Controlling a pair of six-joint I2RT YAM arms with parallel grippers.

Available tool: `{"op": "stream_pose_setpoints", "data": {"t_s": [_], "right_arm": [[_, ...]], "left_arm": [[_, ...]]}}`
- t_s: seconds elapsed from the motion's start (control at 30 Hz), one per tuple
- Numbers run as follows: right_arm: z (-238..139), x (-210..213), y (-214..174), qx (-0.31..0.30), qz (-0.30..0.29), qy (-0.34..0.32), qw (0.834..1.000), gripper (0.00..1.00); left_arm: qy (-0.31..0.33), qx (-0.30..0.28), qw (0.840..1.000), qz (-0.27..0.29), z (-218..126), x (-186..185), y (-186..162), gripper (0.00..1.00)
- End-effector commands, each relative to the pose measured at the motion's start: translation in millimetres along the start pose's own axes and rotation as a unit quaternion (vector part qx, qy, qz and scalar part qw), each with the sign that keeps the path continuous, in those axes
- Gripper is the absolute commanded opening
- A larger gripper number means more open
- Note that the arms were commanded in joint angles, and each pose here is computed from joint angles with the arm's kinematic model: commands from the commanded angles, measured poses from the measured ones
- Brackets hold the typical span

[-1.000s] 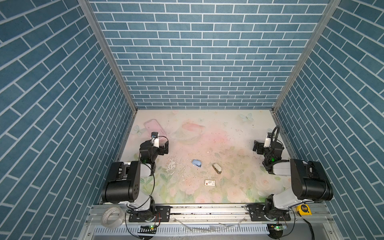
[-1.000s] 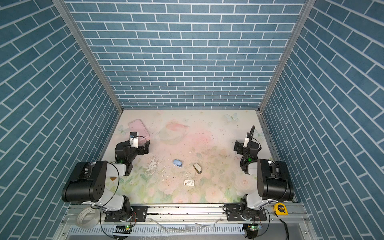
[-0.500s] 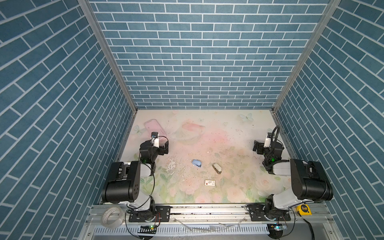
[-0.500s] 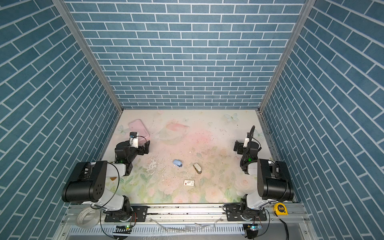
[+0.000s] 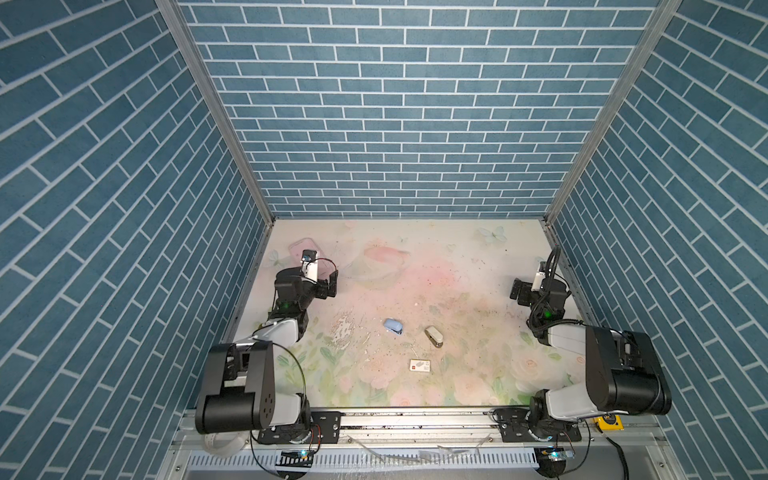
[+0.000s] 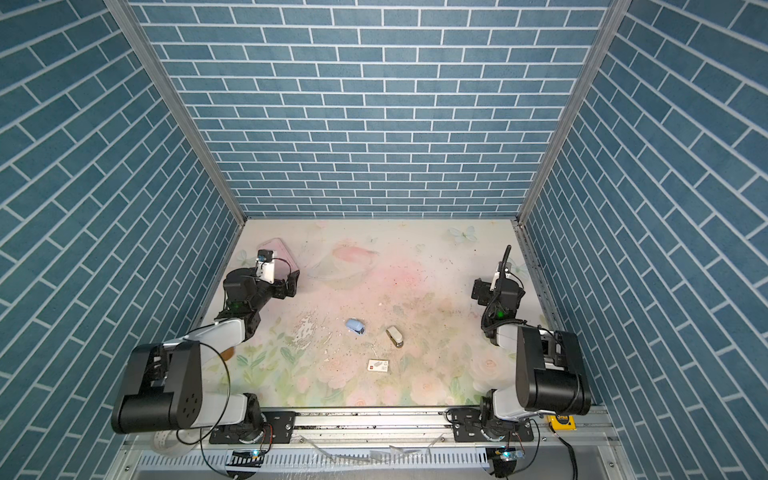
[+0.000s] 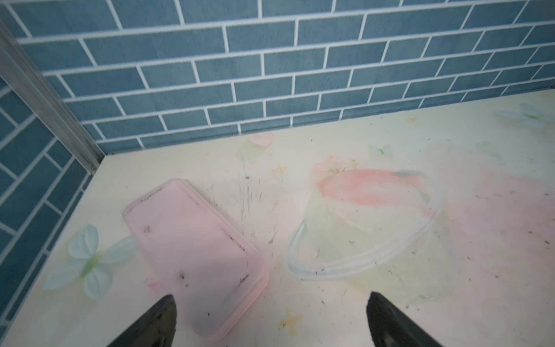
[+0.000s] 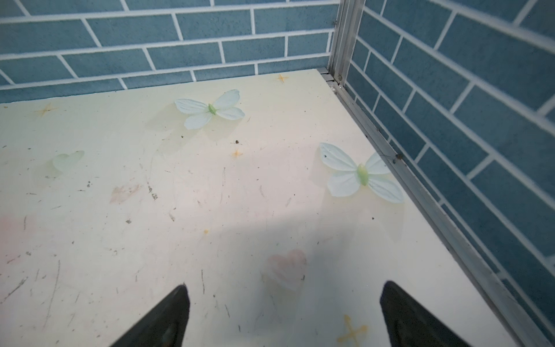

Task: Load the staples into the stapler
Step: 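Reach left gripper to white staple box while right gripper nears beige stapler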

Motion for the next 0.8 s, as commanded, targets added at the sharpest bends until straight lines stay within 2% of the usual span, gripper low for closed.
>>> {"op": "stream_pose_setpoints", "data": {"t_s": [0.0, 0.17, 0.23, 0.37, 0.5, 0.57, 0.73, 0.77], "right_arm": [[-16, -3, 28, 0.013, 0.028, -0.028, 0.999, 0.99], [-49, 18, 39, 0.111, 0.096, 0.02, 0.989, 0.99], [-64, 40, 37, 0.135, 0.113, 0.072, 0.982, 0.99], [-92, 67, 20, 0.204, 0.133, 0.129, 0.961, 0.98], [-122, 93, -8, 0.288, 0.15, 0.183, 0.928, 0.91], [-137, 103, -21, 0.328, 0.156, 0.206, 0.909, 0.87], [-164, 121, -40, 0.38, 0.202, 0.269, 0.861, 0.84], [-167, 123, -42, 0.388, 0.207, 0.278, 0.854, 0.84]], "left_arm": [[-0.079, 0.086, 0.993, 0.002, -12, -24, -10, 1.0], [-0.177, 0.138, 0.973, 0.044, -38, -58, 4, 1.0], [-0.216, 0.156, 0.96, 0.086, -53, -78, 4, 0.99], [-0.266, 0.183, 0.934, 0.152, -74, -113, 0, 1.0], [-0.326, 0.188, 0.9, 0.22, -96, -160, -2, 1.0], [-0.355, 0.192, 0.884, 0.237, -104, -180, -4, 1.0], [-0.408, 0.227, 0.839, 0.28, -115, -225, -24, 1.0], [-0.411, 0.228, 0.834, 0.288, -115, -232, -27, 0.99]]}}
Point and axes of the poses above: each gripper's point midway between its finger pads, its own z axis out along the fingers, its own x axis along the line the jaws close on, y = z × x, the point moved 2 cm from there along -z, back along the fingers, and after that the axes turned 5 degrees about z, right-handed, at the moved point
